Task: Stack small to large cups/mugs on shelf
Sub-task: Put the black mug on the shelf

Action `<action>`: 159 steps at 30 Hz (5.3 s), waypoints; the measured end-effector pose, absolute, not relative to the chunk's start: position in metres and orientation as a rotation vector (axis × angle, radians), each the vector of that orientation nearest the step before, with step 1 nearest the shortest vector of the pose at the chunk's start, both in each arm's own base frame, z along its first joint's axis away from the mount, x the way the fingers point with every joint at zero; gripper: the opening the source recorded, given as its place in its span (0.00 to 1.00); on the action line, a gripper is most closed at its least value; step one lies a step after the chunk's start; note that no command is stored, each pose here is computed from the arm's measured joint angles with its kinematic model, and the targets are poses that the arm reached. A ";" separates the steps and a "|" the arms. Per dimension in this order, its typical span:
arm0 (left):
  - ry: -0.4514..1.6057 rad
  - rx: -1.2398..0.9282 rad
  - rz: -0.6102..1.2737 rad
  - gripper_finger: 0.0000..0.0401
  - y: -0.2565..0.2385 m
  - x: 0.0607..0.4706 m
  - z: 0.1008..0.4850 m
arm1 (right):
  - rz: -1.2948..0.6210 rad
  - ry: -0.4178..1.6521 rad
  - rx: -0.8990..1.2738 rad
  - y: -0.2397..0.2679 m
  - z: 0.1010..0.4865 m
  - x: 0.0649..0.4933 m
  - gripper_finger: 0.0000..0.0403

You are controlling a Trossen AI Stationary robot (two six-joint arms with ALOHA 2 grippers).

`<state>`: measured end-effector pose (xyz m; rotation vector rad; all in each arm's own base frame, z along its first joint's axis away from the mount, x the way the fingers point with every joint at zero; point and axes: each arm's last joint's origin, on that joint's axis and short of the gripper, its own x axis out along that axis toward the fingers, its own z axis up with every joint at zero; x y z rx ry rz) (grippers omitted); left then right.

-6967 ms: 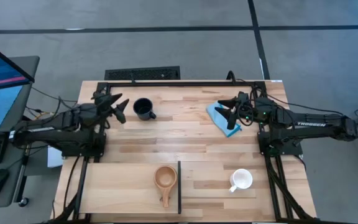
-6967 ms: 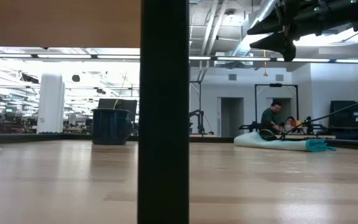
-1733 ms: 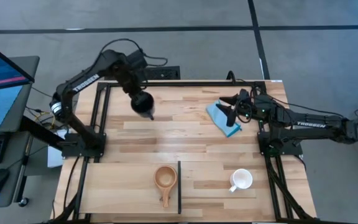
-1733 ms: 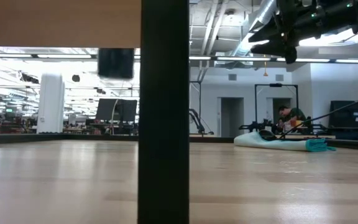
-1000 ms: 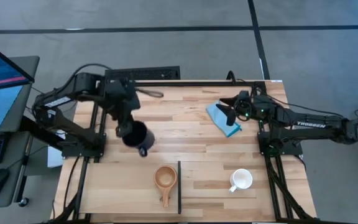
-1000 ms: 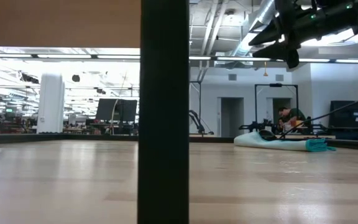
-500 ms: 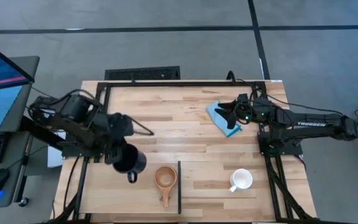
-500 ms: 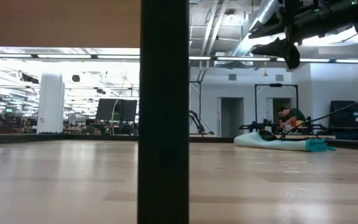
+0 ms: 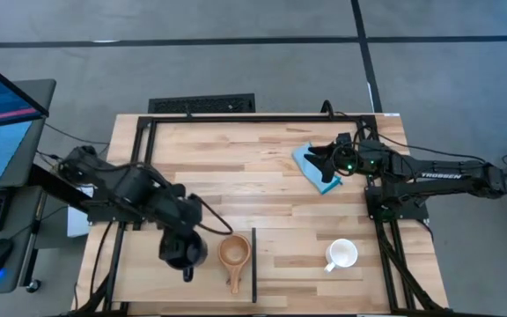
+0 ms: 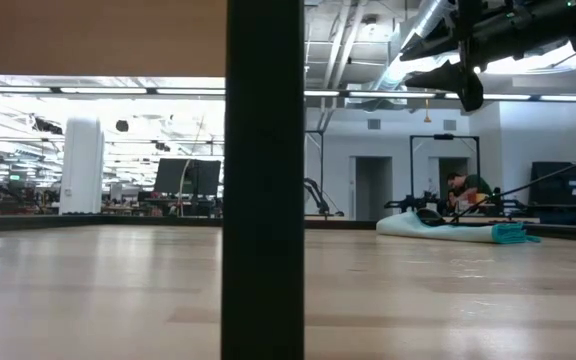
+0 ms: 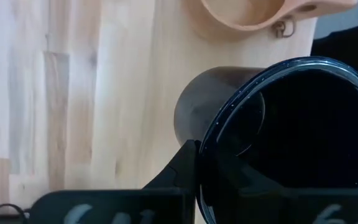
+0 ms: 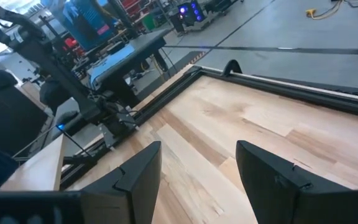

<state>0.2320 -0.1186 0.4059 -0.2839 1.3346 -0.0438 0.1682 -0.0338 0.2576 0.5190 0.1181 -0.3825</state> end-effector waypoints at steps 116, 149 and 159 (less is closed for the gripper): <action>1.475 -0.160 0.028 0.47 -0.141 0.284 0.353 | -0.374 0.139 0.509 -0.033 0.256 0.168 0.57; 1.404 -0.199 -0.093 0.47 -0.143 0.294 0.355 | -0.375 0.139 0.508 -0.033 0.256 0.168 0.57; 1.425 -0.224 -0.093 0.47 -0.148 0.291 0.355 | -0.374 0.141 0.496 -0.033 0.256 0.168 0.57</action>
